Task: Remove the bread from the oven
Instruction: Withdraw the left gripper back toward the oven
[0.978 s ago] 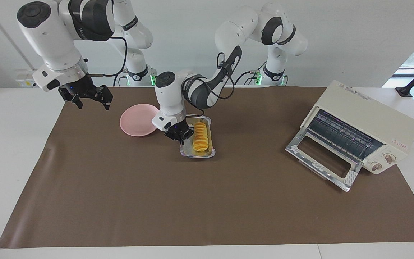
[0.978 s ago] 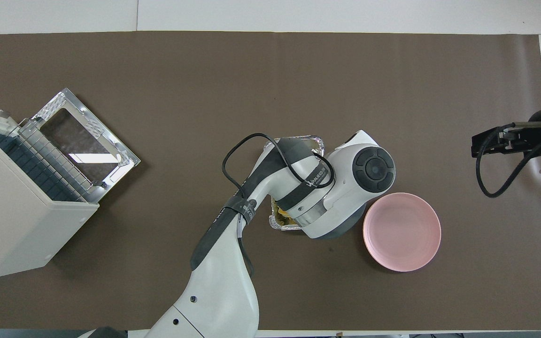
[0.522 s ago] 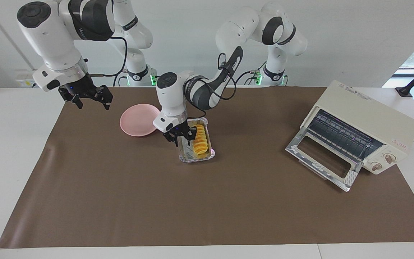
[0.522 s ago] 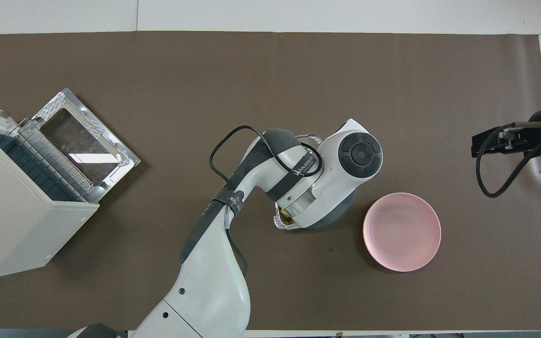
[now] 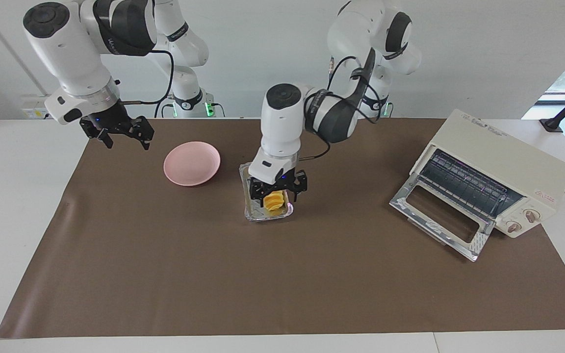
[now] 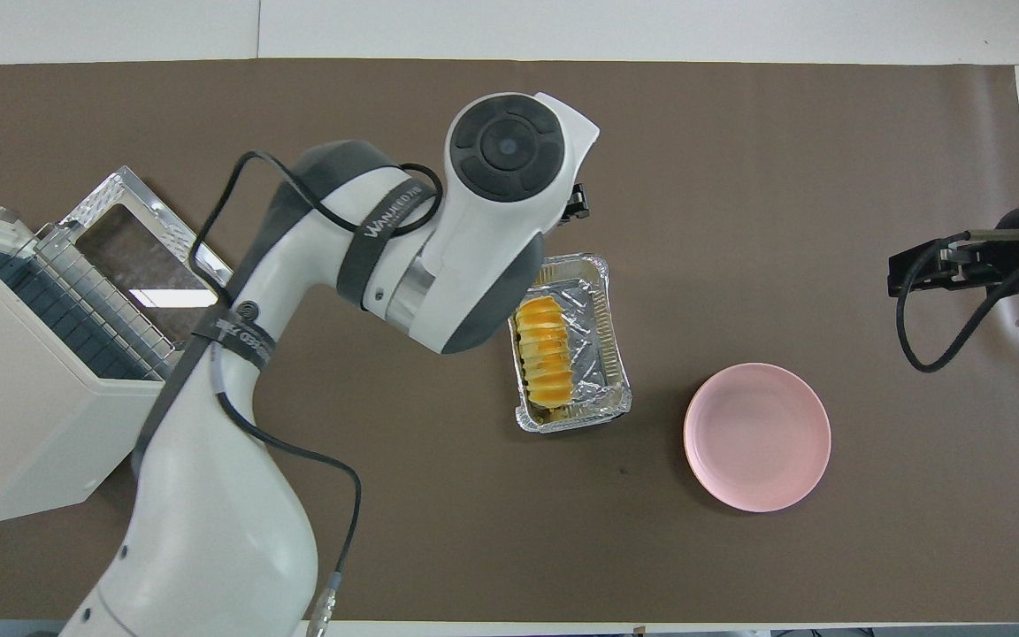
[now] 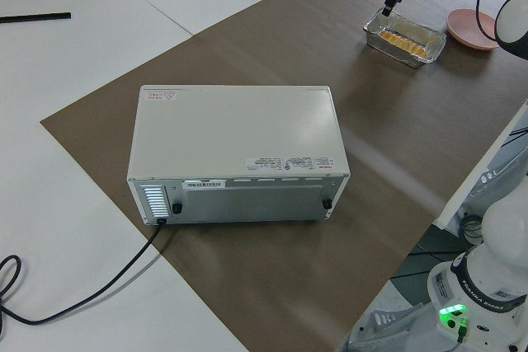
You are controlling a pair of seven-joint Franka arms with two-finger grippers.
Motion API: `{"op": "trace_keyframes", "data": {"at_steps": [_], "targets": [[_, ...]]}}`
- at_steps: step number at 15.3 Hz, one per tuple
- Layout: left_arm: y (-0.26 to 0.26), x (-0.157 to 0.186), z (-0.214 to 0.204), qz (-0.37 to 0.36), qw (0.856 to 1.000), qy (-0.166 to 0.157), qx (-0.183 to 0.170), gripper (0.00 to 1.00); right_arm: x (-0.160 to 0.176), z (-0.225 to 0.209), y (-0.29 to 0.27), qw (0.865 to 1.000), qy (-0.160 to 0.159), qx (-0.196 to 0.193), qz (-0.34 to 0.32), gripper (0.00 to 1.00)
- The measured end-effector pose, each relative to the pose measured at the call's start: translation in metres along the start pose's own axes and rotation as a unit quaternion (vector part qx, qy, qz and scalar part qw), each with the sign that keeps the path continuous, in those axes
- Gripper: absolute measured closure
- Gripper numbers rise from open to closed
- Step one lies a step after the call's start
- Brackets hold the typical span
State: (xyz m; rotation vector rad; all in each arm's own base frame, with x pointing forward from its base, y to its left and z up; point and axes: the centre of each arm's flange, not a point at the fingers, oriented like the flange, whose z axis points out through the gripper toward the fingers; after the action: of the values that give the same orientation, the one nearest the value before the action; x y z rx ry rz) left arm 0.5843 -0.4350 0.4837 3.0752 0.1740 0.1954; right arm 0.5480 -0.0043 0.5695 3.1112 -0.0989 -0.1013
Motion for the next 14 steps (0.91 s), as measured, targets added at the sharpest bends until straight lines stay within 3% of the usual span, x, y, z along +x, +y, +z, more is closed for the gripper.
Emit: {"op": "trace_keyframes", "data": {"at_steps": [3, 7, 11, 14], "targets": [[-0.102, 0.053, -0.043, 0.029, 0.999, -0.021, 0.021, 0.00, 0.000, 0.000, 0.000, 1.000, 0.000, 0.000, 0.000, 0.00], [-0.234, 0.105, -0.066, 0.056, 0.997, -0.048, 0.033, 0.00, 0.000, 0.000, 0.000, 1.000, 0.000, 0.000, 0.000, 0.00], [-0.293, 0.093, -0.080, 0.095, 0.991, -0.091, 0.034, 0.00, 0.000, 0.000, 0.000, 1.000, 0.000, 0.000, 0.000, 0.00], [-0.332, 0.044, -0.098, 0.112, 0.987, -0.117, 0.023, 0.00, -0.002, -0.005, 0.008, 1.000, 0.006, 0.000, -0.013, 0.00]]}}
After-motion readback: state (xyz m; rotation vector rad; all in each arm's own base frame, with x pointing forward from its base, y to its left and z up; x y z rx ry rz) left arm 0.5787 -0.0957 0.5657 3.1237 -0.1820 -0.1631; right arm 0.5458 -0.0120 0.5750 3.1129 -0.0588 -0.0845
